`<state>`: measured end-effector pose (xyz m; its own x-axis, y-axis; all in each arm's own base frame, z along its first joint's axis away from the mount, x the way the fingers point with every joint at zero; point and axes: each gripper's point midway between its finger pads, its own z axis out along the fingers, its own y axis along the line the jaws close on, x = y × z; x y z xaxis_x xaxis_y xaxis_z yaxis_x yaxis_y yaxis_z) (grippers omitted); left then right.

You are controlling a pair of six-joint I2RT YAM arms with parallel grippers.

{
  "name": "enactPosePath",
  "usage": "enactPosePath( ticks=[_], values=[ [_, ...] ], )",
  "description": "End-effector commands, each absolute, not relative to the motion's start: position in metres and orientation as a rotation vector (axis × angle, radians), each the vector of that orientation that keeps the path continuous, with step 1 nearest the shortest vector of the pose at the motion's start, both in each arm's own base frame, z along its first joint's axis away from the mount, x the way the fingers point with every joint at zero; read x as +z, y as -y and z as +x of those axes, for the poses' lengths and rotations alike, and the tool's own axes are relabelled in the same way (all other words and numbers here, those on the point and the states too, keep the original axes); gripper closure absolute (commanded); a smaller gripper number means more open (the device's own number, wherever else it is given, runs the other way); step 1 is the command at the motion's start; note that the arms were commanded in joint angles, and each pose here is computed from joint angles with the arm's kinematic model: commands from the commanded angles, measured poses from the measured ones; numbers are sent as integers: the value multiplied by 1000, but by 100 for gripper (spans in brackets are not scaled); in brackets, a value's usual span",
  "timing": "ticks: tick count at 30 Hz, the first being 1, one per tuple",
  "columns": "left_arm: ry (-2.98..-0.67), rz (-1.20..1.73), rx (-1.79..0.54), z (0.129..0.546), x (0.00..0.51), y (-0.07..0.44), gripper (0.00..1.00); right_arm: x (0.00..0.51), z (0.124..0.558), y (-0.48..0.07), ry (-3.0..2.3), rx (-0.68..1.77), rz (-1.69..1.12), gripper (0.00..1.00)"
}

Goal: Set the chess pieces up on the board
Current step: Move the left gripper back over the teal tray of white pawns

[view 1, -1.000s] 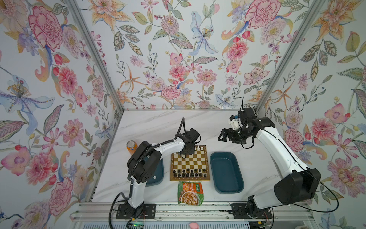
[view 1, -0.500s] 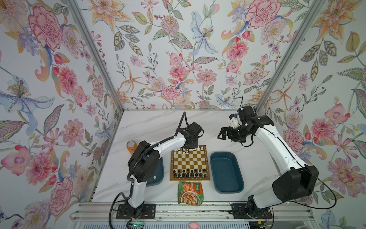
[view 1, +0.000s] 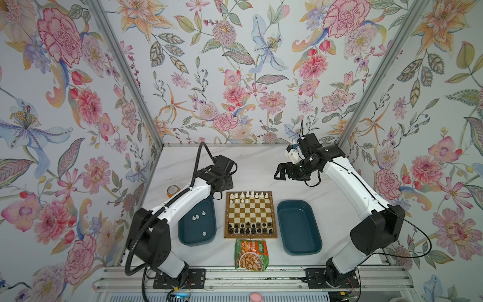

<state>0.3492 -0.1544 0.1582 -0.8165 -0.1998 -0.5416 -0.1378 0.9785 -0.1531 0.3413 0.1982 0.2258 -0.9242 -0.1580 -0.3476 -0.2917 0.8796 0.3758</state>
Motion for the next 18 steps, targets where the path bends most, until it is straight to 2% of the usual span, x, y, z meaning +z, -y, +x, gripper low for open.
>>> enactPosePath(
  ticks=[1, 11, 18],
  values=[
    [-2550, -298, -93, 326, 147, 127, 66, 227, 346, -211, -2739, 617, -360, 1],
    [-2567, -471, -25, 268, 111, 68, 63, 226, 351, -258, -2737, 656, -474, 1],
    [-2622, -479, 33, 252, 77, 54, 62, 220, 351, -275, -2751, 656, -515, 1]
  ],
)
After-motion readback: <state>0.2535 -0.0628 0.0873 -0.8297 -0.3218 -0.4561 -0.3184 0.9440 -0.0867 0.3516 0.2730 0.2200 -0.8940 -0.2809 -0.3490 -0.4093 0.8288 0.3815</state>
